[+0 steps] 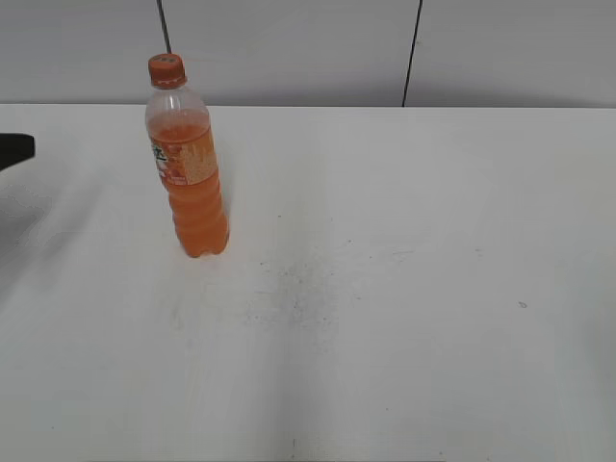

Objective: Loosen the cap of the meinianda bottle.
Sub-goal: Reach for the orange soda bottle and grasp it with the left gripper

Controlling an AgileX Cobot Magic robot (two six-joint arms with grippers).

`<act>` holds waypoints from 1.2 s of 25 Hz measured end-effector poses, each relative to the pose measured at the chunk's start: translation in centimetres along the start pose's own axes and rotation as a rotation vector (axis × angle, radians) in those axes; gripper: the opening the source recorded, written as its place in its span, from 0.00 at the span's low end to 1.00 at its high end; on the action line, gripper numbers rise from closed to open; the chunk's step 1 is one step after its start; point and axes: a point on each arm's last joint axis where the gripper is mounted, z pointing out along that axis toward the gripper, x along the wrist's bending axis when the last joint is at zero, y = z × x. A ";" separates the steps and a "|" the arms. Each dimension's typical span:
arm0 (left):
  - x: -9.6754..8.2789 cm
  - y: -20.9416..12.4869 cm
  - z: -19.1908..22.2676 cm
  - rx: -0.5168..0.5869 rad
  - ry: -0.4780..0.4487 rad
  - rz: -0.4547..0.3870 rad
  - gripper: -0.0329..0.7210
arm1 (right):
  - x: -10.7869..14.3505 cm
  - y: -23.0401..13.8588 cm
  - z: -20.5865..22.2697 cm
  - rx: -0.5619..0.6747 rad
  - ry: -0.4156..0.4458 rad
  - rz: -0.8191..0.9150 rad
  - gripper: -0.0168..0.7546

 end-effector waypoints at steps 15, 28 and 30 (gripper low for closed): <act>0.2 -4.0 9.3 0.103 -0.519 0.194 0.74 | 0.0 0.0 0.0 0.000 0.000 0.000 0.70; -3.6 -2.3 14.7 0.036 -0.632 0.300 0.75 | 0.0 0.0 0.0 0.000 0.000 0.000 0.70; -3.7 -2.6 15.1 0.033 -0.639 0.292 0.75 | 0.0 0.0 0.0 0.000 0.000 0.000 0.70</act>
